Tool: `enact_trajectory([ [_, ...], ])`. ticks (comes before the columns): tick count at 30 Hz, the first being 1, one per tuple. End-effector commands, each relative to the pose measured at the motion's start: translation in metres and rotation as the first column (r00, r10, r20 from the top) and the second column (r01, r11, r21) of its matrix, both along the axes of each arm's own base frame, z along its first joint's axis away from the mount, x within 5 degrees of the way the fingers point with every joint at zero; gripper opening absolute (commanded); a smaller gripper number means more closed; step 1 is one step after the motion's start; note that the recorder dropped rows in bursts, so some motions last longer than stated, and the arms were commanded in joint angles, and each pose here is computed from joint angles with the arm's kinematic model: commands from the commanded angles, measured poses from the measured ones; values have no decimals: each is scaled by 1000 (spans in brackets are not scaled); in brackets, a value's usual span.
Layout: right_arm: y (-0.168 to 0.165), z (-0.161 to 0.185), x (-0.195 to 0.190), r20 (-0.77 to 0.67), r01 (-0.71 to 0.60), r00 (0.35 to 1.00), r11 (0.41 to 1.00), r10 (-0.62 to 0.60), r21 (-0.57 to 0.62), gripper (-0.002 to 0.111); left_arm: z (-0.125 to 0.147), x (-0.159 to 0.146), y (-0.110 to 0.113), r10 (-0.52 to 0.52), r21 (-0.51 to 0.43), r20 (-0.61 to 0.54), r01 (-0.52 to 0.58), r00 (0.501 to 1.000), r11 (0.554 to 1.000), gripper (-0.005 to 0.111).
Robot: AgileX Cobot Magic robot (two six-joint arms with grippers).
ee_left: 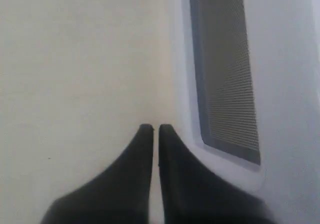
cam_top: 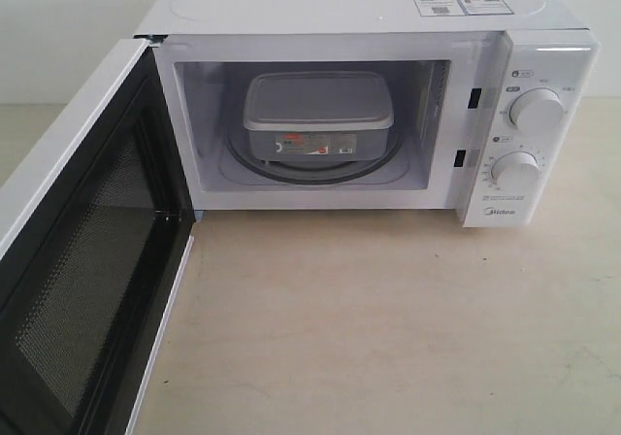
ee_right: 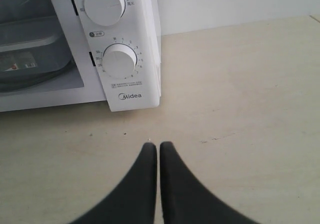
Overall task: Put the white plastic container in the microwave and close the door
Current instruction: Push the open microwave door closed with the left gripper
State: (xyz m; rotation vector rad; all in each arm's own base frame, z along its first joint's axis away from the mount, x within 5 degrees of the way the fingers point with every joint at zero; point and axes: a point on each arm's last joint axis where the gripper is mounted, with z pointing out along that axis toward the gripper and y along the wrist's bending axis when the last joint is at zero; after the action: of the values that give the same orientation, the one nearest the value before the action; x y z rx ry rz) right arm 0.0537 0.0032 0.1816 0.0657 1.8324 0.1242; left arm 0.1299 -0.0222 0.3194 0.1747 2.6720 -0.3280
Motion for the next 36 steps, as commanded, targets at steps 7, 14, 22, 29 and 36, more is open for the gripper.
enact_trajectory([
  [7,0,1,0,8,-2,1000,1000,2,-1,0,-7,46,-40,-392,-349,144,418,908,839,4],
  [14,0,1,0,8,-2,1000,1000,2,-1,0,1,54,-62,-468,-436,320,567,823,699,4],
  [22,0,1,0,8,-2,1000,1000,2,-1,0,-14,77,-70,-508,-287,404,633,761,719,4],
  [29,0,1,0,8,-2,1000,1000,2,-1,0,-19,103,-89,-529,-233,422,652,737,722,4],
  [36,0,1,0,8,-2,1000,1000,2,-1,0,-18,135,-100,-473,-199,455,604,754,772,4],
])
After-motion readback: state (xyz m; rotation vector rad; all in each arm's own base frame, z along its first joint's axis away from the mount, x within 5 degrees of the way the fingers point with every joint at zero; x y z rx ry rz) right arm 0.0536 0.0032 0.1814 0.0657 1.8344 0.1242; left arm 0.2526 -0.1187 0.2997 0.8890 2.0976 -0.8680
